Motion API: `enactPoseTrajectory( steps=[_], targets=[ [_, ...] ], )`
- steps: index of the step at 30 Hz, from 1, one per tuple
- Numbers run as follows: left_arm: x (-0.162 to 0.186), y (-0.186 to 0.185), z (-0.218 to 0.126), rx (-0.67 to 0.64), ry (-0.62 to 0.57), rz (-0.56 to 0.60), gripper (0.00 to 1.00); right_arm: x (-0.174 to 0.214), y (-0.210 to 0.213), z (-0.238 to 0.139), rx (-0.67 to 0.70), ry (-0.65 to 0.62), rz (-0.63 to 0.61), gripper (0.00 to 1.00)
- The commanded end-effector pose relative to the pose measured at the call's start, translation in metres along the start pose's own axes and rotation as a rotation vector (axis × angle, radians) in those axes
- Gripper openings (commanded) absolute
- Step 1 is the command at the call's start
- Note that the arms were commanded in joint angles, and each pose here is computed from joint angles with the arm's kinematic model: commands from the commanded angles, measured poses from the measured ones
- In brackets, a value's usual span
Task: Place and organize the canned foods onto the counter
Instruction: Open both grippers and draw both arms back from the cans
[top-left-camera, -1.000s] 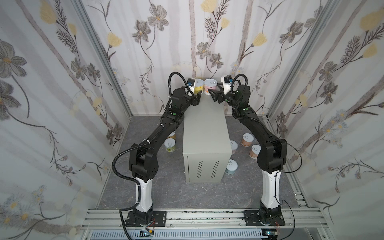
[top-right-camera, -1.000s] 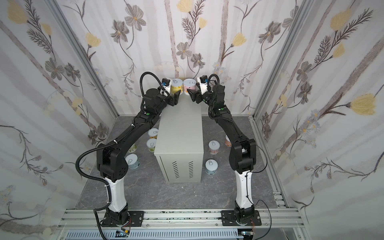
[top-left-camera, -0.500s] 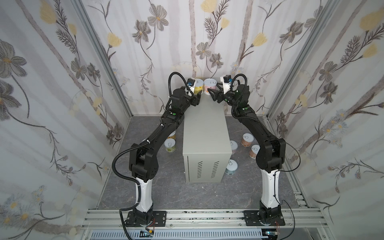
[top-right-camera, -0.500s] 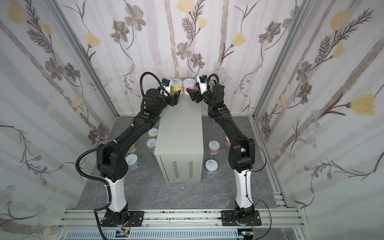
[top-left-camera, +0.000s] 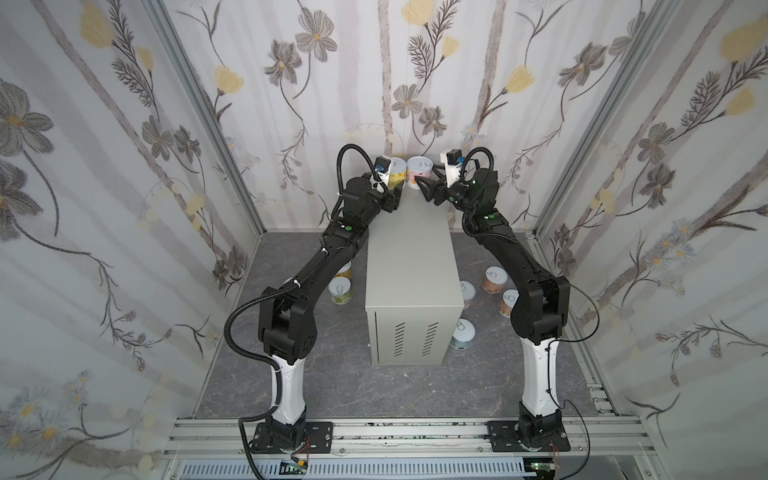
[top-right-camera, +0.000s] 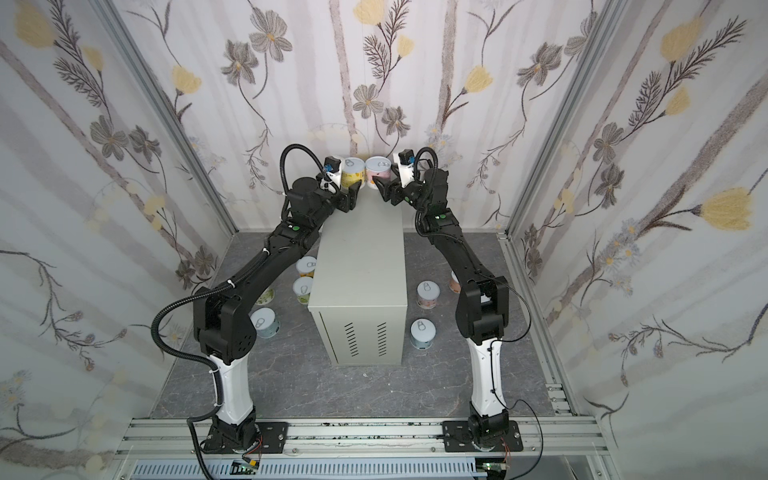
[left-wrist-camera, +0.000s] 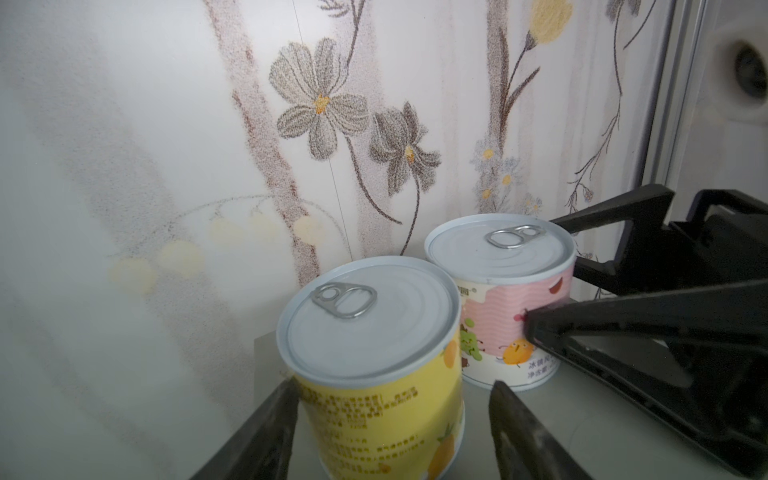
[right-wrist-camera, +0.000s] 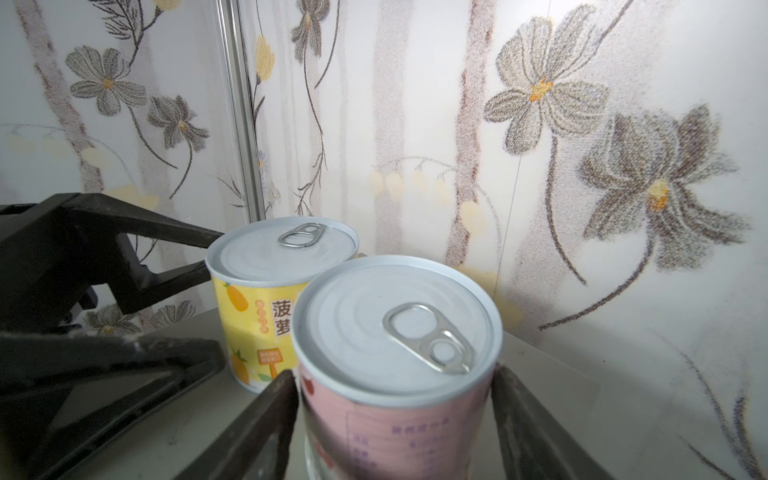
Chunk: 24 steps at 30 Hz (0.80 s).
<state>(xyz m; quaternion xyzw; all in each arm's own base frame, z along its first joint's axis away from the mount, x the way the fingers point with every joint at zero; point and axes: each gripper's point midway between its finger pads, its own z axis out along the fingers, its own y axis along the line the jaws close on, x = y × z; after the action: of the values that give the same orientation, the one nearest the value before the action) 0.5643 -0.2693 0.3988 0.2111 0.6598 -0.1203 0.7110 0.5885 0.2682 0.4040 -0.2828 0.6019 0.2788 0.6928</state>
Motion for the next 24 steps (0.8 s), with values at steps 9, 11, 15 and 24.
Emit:
enactPoseTrajectory(
  steps=[9, 11, 15, 24],
  targets=[
    [0.047, -0.010, 0.004, 0.038, 0.155, 0.036, 0.78, 0.000, 0.001, -0.004, -0.001, 0.028, 0.004, 0.92],
    [0.045, -0.009, 0.004, 0.034, 0.152, 0.035, 0.81, 0.000, 0.000, -0.004, 0.002, 0.029, 0.005, 0.94],
    [0.041, -0.004, 0.002, 0.010, 0.149, 0.043, 0.84, -0.008, 0.000, -0.008, 0.003, 0.025, 0.001, 0.99],
    [0.000, 0.008, -0.017, -0.040, 0.067, 0.078, 1.00, -0.055, 0.001, -0.043, 0.045, 0.015, 0.016, 1.00]
  ],
)
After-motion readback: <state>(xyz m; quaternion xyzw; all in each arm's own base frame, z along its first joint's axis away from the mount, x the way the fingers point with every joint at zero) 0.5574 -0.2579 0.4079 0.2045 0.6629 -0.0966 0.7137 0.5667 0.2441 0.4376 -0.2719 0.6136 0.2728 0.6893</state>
